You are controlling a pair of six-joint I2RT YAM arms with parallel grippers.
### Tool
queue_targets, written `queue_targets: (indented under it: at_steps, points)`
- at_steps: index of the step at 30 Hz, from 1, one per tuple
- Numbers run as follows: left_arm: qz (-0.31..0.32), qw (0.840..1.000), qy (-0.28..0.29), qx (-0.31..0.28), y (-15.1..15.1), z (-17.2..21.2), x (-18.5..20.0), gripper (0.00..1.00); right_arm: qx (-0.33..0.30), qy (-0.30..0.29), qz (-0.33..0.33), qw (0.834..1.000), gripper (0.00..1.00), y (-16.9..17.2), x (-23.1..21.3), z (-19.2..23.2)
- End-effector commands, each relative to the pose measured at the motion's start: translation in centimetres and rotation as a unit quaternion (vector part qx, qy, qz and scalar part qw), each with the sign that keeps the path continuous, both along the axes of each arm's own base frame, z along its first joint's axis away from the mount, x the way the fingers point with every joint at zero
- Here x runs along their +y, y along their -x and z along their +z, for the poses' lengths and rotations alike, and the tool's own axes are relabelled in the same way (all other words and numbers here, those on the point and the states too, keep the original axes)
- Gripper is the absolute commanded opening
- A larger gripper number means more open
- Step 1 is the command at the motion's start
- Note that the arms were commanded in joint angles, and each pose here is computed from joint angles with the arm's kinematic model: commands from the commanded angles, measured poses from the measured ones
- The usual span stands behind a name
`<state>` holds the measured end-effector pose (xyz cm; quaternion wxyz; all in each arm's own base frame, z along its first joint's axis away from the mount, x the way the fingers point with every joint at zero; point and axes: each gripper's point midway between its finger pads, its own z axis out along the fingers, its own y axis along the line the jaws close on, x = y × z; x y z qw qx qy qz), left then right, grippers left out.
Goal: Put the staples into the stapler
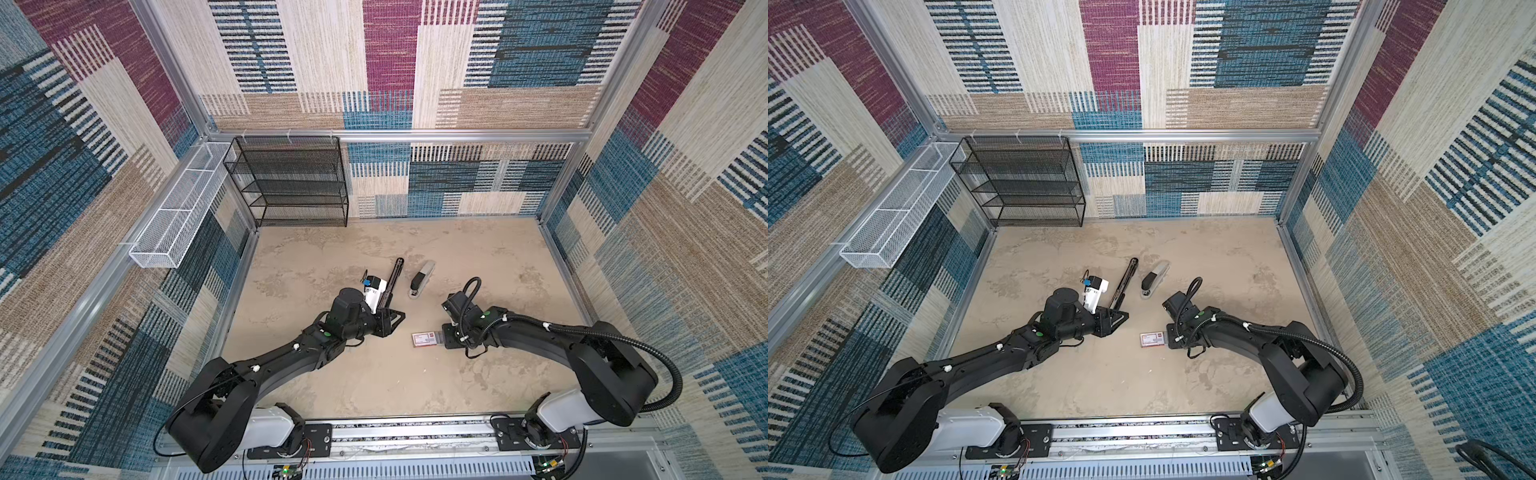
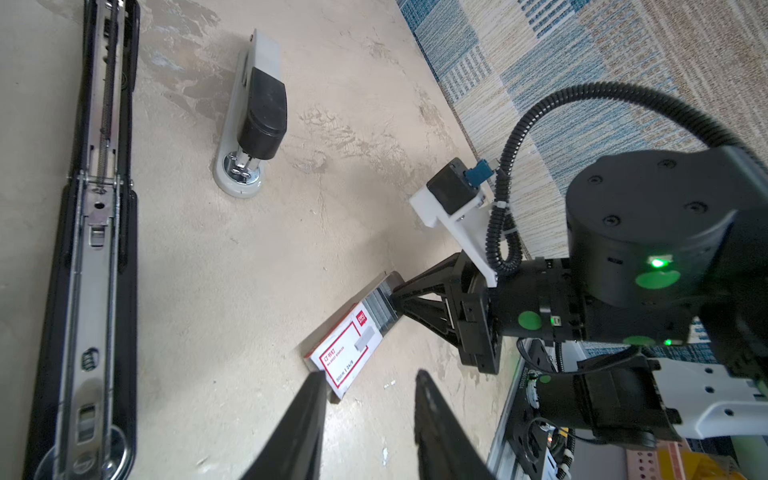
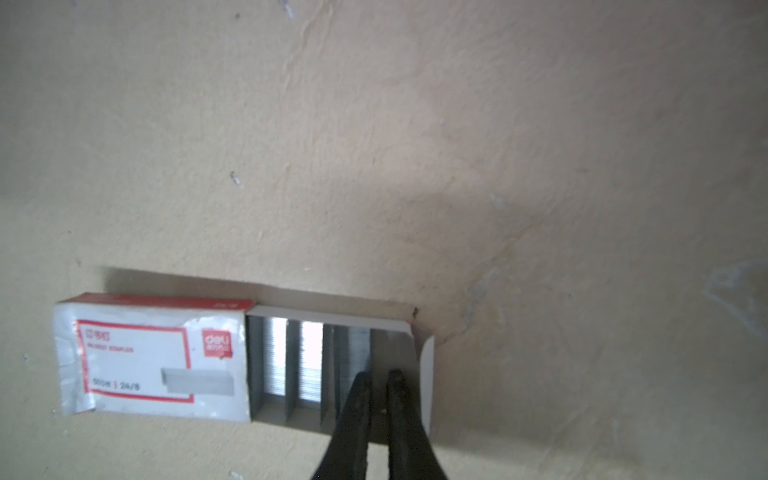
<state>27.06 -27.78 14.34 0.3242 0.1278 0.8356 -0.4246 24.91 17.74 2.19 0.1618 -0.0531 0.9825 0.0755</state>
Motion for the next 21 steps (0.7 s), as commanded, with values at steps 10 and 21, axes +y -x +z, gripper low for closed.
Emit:
queue_targets:
  at_steps: [10,21]
  points:
    - [0.003,1.000,0.014,-0.004,-0.2,0.4,-0.2,0.37,-0.001,-0.016,0.008,1.000,0.11,0.0,0.6,0.1]
    - [0.007,1.000,0.008,0.006,-0.3,-0.2,-0.1,0.35,0.003,-0.023,0.020,1.000,0.00,0.1,1.1,0.0]
